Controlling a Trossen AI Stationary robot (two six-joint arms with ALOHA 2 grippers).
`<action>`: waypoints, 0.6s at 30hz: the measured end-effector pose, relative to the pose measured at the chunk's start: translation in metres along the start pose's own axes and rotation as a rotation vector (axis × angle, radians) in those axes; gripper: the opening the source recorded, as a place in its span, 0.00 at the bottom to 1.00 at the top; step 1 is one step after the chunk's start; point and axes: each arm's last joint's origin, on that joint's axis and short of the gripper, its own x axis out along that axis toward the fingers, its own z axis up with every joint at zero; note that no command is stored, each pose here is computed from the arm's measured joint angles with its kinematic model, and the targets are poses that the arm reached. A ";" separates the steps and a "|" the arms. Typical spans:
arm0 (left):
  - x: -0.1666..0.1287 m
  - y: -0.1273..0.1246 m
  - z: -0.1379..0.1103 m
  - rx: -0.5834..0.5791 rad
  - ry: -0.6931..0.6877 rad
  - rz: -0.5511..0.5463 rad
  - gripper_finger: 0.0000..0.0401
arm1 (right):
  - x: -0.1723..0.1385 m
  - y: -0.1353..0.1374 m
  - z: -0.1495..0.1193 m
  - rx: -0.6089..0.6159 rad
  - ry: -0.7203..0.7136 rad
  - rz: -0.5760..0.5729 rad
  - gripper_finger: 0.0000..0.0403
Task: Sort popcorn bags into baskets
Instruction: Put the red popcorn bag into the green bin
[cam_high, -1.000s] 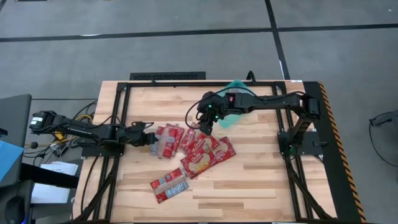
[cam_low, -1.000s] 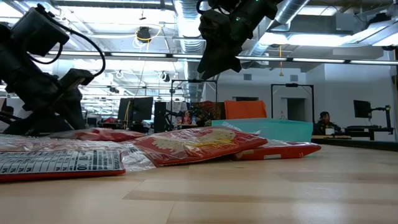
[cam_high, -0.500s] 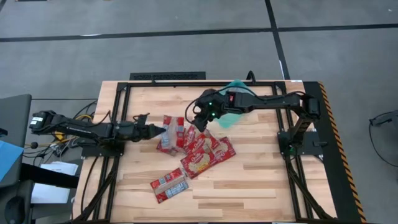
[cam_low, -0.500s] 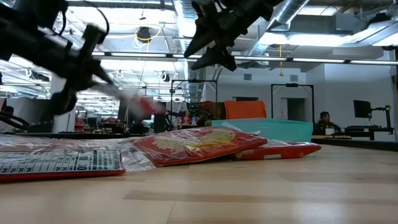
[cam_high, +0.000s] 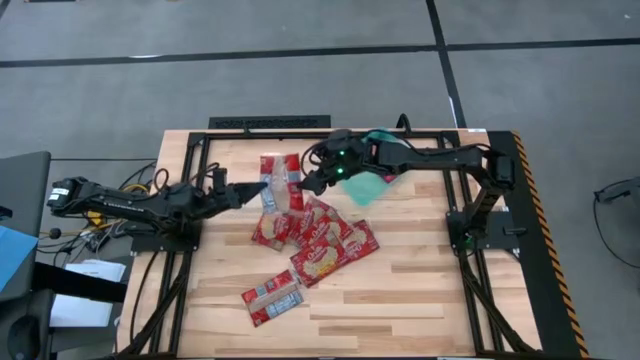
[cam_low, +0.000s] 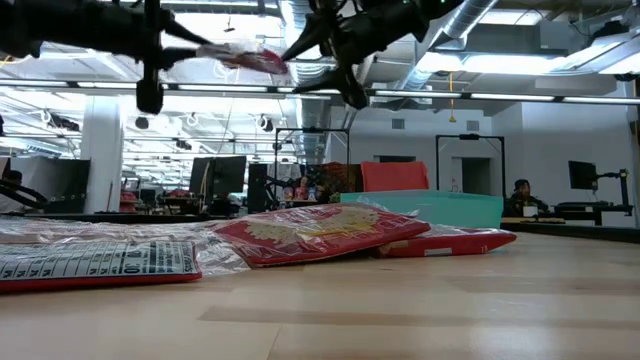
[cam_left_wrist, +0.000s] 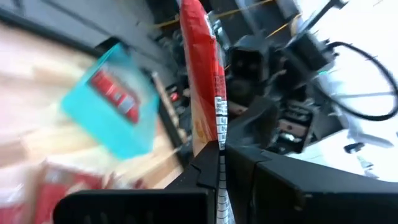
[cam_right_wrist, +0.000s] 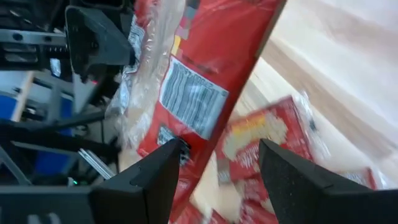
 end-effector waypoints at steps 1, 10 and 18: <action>0.000 -0.001 0.001 0.005 -0.011 -0.005 0.00 | 0.000 0.001 0.001 -0.006 -0.012 0.016 0.60; 0.000 -0.002 0.002 0.008 -0.045 0.005 0.00 | -0.001 0.012 0.011 -0.071 -0.096 0.145 0.59; 0.000 -0.002 0.003 0.014 -0.059 0.013 0.00 | -0.002 0.015 0.013 -0.117 -0.105 0.179 0.42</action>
